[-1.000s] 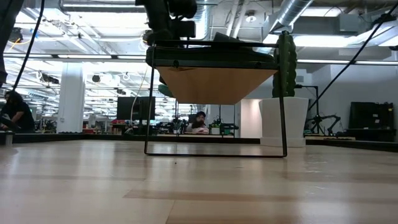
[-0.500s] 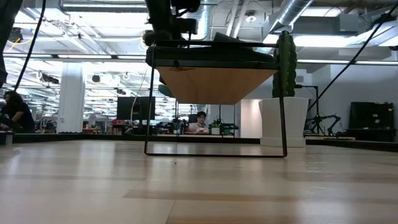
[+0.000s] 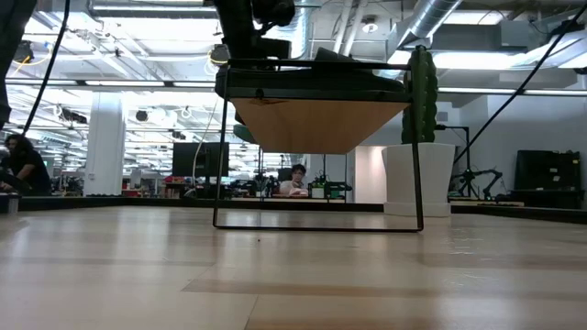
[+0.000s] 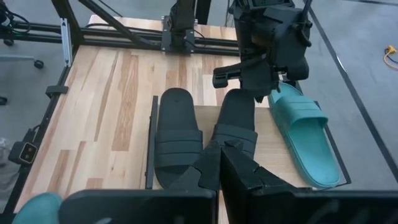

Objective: Pick and place slides into the shelf
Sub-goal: Adjust the top black slipper on the shelf

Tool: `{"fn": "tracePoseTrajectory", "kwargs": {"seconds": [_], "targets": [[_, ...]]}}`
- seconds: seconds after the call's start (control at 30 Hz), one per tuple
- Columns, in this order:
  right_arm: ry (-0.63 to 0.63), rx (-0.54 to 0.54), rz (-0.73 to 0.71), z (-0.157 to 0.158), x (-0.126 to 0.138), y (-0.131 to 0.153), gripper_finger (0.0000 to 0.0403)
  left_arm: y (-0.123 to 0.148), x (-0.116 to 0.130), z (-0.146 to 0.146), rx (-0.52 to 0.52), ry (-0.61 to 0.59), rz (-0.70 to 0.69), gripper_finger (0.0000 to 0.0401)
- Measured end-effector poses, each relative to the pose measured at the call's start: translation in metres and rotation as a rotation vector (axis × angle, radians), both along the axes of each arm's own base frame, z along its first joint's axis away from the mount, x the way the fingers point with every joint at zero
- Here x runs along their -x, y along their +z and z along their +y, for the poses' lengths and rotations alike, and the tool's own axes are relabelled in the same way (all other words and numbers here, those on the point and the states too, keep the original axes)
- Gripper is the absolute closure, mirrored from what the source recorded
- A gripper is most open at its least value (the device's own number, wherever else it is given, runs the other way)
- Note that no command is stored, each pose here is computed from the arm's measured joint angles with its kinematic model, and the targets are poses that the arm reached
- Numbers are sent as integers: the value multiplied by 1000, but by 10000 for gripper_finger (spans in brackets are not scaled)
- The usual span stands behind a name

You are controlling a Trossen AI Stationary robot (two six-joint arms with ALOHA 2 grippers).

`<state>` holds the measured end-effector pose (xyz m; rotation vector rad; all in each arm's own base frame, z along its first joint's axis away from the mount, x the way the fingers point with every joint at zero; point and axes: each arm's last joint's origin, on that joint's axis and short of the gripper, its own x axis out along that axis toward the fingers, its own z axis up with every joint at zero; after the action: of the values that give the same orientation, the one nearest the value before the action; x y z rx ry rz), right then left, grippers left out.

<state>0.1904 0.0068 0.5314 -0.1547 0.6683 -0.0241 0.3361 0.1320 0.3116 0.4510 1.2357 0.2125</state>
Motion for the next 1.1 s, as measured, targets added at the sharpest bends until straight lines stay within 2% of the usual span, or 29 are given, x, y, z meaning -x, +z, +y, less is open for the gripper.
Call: {"fn": "tracePoseTrajectory", "kwargs": {"seconds": [0.17, 0.33, 0.63, 1.1], "targets": [[0, 0, 0, 0, 0, 0, 403, 0, 3, 7, -5, 19, 5, 401], [0, 0, -1, 0, 0, 0, 403, -1, 7, 12, 58, 29, -6, 401], [-1, 1, -1, 0, 0, 0, 403, -2, 8, 13, 80, 31, -2, 401], [0, 1, -1, 0, 0, 0, 403, -3, 1, -11, 160, -35, -4, 401]]}}
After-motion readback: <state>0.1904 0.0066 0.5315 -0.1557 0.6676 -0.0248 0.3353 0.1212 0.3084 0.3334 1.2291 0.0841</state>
